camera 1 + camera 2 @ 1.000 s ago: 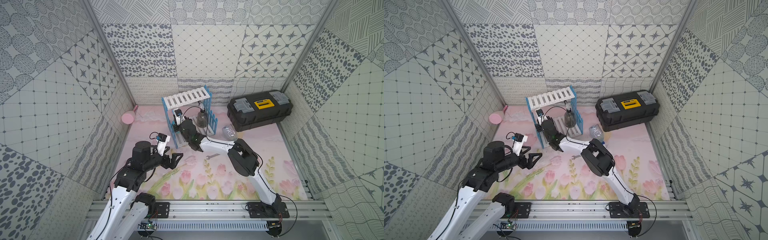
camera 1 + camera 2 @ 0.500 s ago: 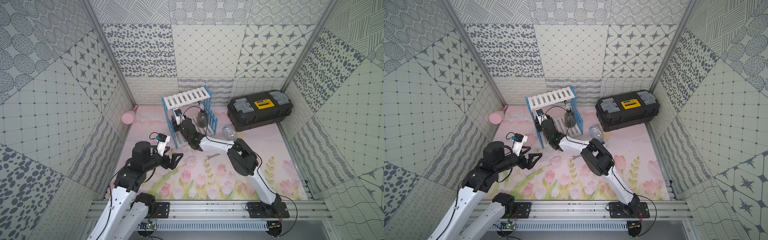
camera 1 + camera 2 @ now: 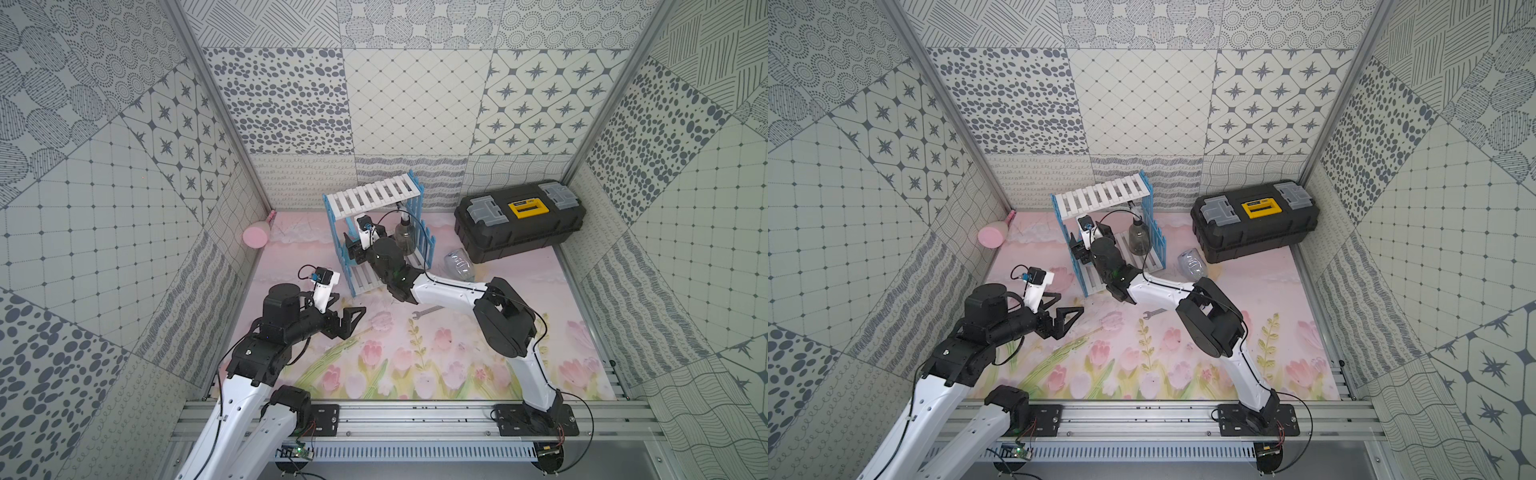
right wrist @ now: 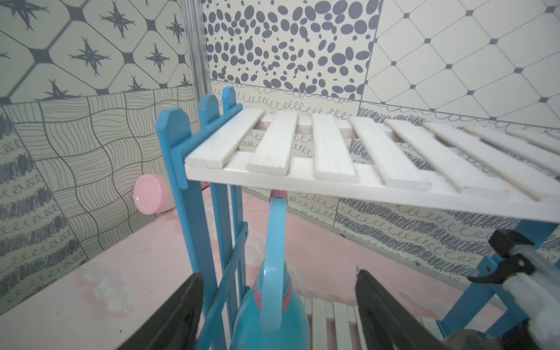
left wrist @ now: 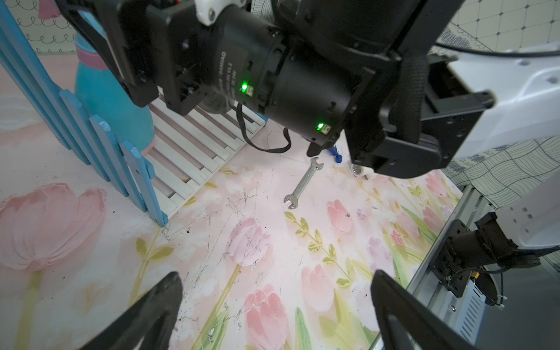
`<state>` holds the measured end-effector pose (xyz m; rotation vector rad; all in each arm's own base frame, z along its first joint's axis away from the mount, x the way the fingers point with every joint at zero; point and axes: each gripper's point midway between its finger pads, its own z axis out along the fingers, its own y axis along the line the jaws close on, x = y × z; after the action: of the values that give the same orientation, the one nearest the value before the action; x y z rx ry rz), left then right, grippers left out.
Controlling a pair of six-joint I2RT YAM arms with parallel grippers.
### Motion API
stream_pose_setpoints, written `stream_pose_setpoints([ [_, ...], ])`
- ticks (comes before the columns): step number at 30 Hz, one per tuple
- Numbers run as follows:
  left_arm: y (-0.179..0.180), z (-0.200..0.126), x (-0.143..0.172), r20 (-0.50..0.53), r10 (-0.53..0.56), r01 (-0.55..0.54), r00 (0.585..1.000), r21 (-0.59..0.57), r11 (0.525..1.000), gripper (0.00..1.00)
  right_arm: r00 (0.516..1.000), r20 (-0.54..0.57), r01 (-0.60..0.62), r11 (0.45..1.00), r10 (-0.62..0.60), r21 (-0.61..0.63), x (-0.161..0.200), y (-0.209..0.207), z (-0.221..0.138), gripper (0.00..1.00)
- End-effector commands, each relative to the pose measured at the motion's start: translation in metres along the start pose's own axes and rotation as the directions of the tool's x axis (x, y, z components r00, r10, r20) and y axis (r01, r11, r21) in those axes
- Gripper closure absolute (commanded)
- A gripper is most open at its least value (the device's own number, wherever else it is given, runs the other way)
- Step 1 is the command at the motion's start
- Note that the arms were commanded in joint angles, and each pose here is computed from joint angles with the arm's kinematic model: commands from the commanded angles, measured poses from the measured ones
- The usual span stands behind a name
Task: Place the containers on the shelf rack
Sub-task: 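Place the container on the shelf, then pick up a container from the center of the board.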
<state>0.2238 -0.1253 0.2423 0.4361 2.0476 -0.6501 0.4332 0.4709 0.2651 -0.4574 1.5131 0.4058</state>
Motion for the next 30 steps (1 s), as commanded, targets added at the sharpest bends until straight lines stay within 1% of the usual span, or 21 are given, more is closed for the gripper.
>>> stream_pose_setpoints([
  [1, -0.004, -0.001, 0.005, -0.014, -0.003, 0.004, 1.000, 0.023, 1.000, 0.01, 0.992, 0.120, -0.046, 0.998, 0.049, -0.031, -0.053, -0.005, -0.023, 0.14],
  [4, -0.005, -0.002, 0.004, -0.007, 0.001, -0.001, 1.000, 0.028, 1.000, 0.01, 0.986, 0.148, -0.066, 0.997, 0.071, -0.045, -0.071, -0.014, -0.050, 0.08],
  [5, -0.007, -0.002, 0.004, -0.002, 0.004, -0.004, 1.000, 0.035, 0.999, 0.01, 0.986, 0.150, -0.072, 0.997, 0.077, -0.042, -0.076, -0.020, -0.065, 0.05],
  [8, -0.013, -0.002, 0.003, 0.007, 0.016, -0.017, 1.000, 0.071, 0.997, 0.01, 0.984, 0.158, -0.084, 0.996, 0.084, -0.012, -0.091, -0.043, -0.103, 0.03],
  [9, -0.016, -0.002, 0.001, 0.014, 0.021, -0.022, 1.000, 0.090, 0.996, 0.01, 0.986, 0.147, -0.081, 0.997, 0.081, -0.005, -0.091, -0.050, -0.114, 0.03],
  [10, -0.019, -0.002, 0.000, 0.020, 0.022, -0.024, 1.000, 0.110, 0.994, 0.01, 0.989, 0.126, -0.080, 0.997, 0.079, 0.004, -0.091, -0.060, -0.126, 0.03],
  [14, -0.028, -0.001, -0.005, 0.046, 0.009, -0.016, 0.999, 0.163, 0.986, 0.01, 0.996, -0.022, -0.081, 0.996, 0.082, 0.023, -0.072, -0.099, -0.161, 0.03],
  [17, -0.032, 0.002, -0.009, 0.065, -0.011, -0.001, 0.998, 0.191, 0.982, 0.01, 0.983, -0.167, -0.068, 0.996, 0.076, 0.050, -0.044, -0.134, -0.182, 0.03],
  [20, -0.037, 0.005, -0.013, 0.080, -0.033, 0.015, 0.996, 0.218, 0.976, 0.01, 0.945, -0.313, -0.071, 0.993, 0.096, 0.091, -0.013, -0.174, -0.199, 0.03],
  [23, -0.041, 0.008, -0.014, 0.088, -0.041, 0.020, 0.995, 0.229, 0.973, 0.01, 0.897, -0.427, -0.081, 0.992, 0.116, 0.097, 0.015, -0.198, -0.212, 0.03],
  [27, -0.048, 0.017, -0.010, 0.088, -0.051, 0.027, 0.995, 0.255, 0.967, 0.01, 0.831, -0.542, -0.074, 0.990, 0.127, 0.118, 0.046, -0.225, -0.215, 0.03],
  [30, -0.054, 0.024, -0.007, 0.081, -0.052, 0.028, 0.995, 0.275, 0.961, 0.01, 0.787, -0.610, -0.016, 0.993, 0.087, 0.120, 0.066, -0.237, -0.209, 0.03],
])
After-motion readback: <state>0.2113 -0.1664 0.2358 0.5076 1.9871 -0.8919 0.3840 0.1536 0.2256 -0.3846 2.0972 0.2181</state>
